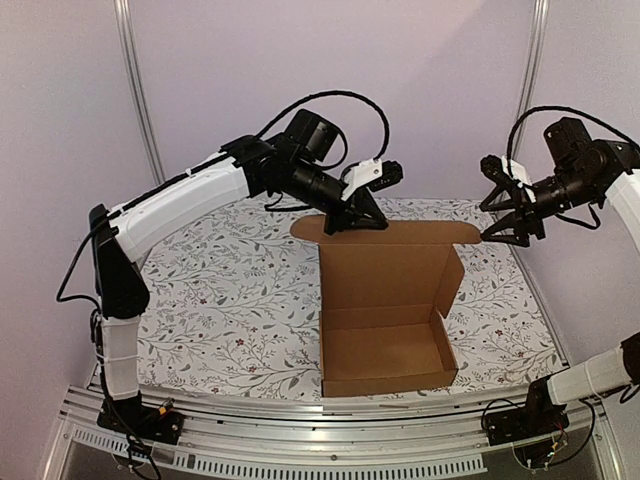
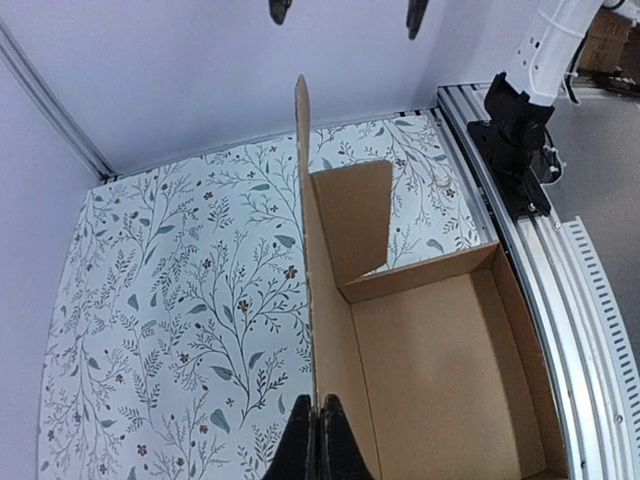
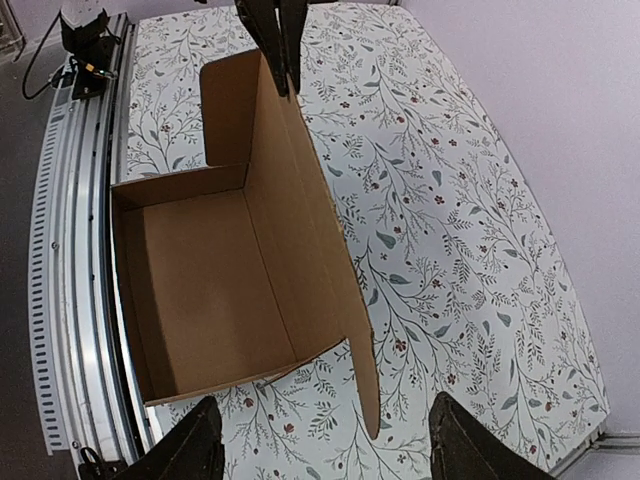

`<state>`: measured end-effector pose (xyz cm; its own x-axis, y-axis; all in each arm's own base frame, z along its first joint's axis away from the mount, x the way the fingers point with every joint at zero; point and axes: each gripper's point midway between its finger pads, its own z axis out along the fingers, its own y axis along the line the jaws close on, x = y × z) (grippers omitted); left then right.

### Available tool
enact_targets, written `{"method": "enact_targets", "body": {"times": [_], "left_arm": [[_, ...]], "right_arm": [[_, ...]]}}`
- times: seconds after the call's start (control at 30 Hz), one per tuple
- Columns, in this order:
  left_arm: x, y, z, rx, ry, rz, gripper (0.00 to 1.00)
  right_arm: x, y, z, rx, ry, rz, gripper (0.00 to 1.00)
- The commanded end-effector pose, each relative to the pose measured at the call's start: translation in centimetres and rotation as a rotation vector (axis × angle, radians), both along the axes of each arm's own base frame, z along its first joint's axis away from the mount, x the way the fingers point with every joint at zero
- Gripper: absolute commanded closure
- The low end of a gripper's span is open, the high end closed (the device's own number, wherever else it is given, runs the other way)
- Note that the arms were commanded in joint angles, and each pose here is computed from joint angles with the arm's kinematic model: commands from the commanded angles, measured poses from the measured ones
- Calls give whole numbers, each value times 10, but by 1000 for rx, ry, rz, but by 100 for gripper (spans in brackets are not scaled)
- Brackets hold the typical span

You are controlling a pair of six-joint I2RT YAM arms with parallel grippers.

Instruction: Fold the paper box

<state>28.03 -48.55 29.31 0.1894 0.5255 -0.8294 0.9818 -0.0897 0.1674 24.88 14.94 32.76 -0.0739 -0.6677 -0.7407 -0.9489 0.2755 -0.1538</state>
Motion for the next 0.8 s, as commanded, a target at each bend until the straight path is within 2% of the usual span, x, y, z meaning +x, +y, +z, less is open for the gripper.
{"method": "enact_targets", "body": {"times": [0.0, 0.3, 0.77], "left_arm": [[-20, 9, -9, 49, 22, -42, 100], [-25, 20, -7, 41, -8, -37, 100], [-15, 20, 7, -30, -30, 1, 100]], "right_arm": [[-49, -28, -32, -98, 324, -99, 32], [-3, -37, -30, -80, 282, -169, 33], [-28, -4, -46, -78, 296, -19, 30]]}}
